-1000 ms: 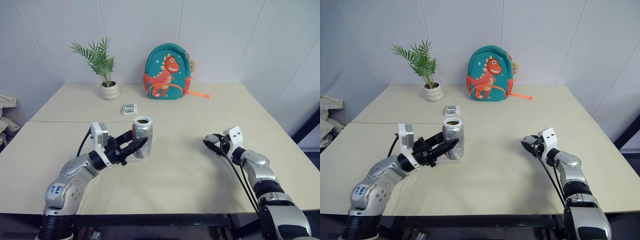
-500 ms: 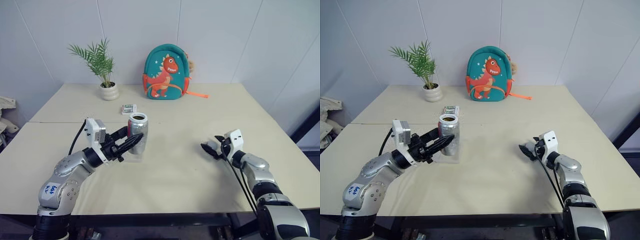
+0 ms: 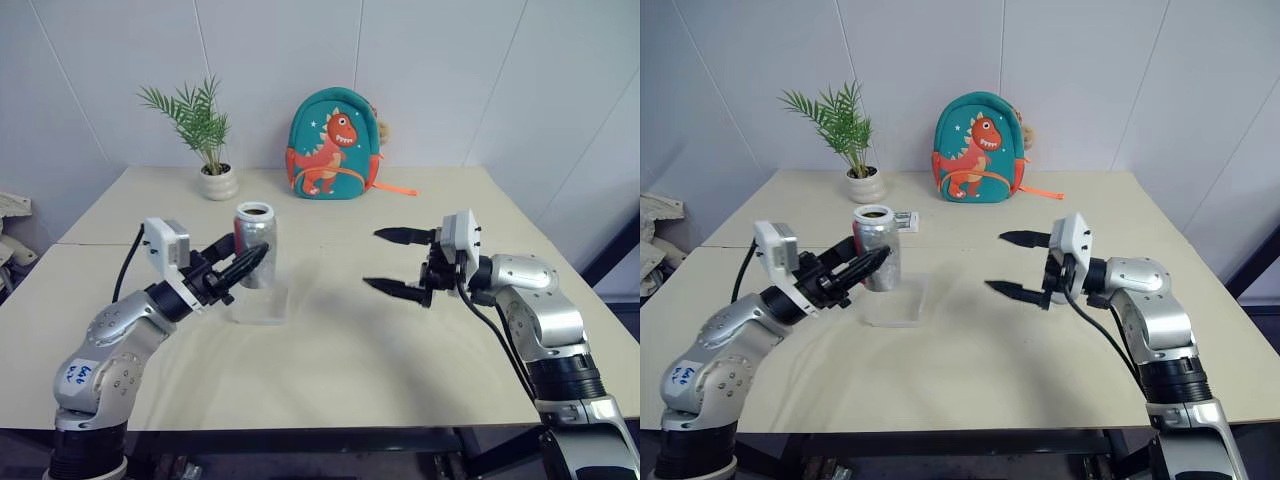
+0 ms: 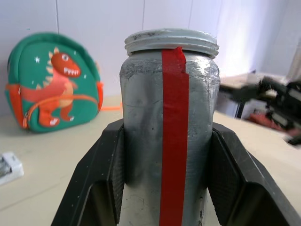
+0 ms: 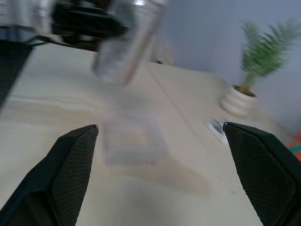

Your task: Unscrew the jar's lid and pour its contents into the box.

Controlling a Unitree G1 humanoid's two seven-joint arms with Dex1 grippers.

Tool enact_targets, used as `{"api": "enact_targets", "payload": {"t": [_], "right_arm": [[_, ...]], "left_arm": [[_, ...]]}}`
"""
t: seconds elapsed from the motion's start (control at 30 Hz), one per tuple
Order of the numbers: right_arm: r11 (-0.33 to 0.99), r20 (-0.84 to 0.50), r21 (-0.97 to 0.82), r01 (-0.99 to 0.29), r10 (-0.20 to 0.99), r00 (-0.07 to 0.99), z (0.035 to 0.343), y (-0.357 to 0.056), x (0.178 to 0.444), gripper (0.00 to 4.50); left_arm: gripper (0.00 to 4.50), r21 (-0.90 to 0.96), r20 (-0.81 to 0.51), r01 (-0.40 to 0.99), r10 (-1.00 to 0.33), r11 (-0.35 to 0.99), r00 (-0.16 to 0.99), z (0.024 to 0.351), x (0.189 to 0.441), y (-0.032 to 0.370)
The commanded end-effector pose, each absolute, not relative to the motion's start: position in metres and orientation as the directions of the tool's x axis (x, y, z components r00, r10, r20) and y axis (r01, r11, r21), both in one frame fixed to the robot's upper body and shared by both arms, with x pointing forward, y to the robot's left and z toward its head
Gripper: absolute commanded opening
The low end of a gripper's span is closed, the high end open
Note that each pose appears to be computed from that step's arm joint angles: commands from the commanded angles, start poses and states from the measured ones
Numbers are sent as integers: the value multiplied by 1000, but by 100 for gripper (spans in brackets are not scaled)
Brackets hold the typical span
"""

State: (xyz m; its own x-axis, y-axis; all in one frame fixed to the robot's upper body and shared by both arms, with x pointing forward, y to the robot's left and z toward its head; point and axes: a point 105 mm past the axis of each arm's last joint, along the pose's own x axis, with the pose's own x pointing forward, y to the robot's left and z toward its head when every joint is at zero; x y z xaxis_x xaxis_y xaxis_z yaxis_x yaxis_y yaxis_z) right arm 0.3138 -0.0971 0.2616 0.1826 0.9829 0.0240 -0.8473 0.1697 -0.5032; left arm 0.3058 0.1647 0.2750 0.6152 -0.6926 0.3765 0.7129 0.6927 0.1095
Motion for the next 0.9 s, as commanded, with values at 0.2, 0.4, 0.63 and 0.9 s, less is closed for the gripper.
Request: {"api": "enact_targets", "payload": {"t": [0.2,0.4,0.63,0.9], "right_arm": [[28,-27,-556,-831,998,51,285,-90,283,448],[64,-11,-525,-848,997,82,276,-90,289,448],[108,8,-506,-855,993,120,271,-93,297,448],[152,39,-487,-860,987,153,266,-91,303,448]], "left_arm": [[199,106,425,769,-728,630,537,297,287,197],[199,91,275,633,-630,769,726,254,311,239],[199,300,258,392,-470,870,844,245,333,259],[199,386,214,431,-533,816,818,238,346,242]]}}
